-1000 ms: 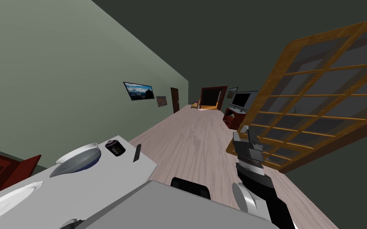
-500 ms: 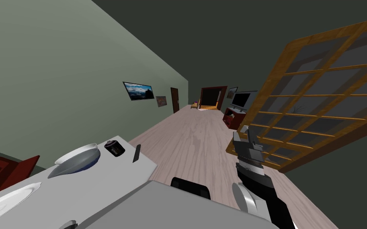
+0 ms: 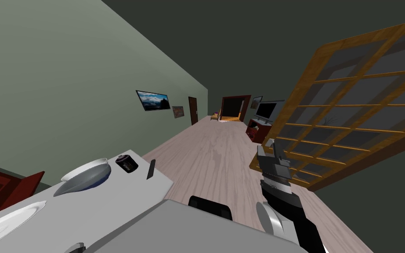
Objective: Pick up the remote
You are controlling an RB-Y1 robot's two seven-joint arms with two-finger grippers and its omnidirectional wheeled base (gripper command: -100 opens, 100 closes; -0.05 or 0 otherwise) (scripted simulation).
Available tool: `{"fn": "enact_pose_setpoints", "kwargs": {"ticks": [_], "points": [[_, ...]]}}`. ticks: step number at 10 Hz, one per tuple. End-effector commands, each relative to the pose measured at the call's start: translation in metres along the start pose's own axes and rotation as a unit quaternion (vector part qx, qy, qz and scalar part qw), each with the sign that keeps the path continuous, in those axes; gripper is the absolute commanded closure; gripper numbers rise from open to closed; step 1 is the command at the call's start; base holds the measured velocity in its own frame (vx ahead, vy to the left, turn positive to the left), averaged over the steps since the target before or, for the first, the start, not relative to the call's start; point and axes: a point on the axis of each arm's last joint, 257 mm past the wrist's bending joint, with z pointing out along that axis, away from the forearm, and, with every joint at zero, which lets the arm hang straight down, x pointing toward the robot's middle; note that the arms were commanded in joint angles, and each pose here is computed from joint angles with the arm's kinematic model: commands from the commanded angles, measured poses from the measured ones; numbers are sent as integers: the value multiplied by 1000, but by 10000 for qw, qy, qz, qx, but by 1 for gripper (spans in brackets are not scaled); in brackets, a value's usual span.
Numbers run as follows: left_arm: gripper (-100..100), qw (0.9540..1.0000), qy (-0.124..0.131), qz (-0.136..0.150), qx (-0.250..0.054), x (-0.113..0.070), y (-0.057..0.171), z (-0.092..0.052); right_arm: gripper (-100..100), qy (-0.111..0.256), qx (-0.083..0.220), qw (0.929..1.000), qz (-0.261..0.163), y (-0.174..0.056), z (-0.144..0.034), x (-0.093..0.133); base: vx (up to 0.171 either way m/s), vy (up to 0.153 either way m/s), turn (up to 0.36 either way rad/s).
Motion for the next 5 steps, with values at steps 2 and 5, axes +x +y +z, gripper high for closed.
{"fn": "enact_pose_setpoints", "kwargs": {"ticks": [2, 5], "points": [[100, 10000, 0, 19, 3, -1, -4, -10, 0, 0, 0, 10000, 0, 0, 0, 0, -10, 0, 16], [100, 10000, 4, 32, -1, -1, -7, -16, 0, 0, 0, 10000, 0, 0, 0, 0, -6, 1, 14]]}}
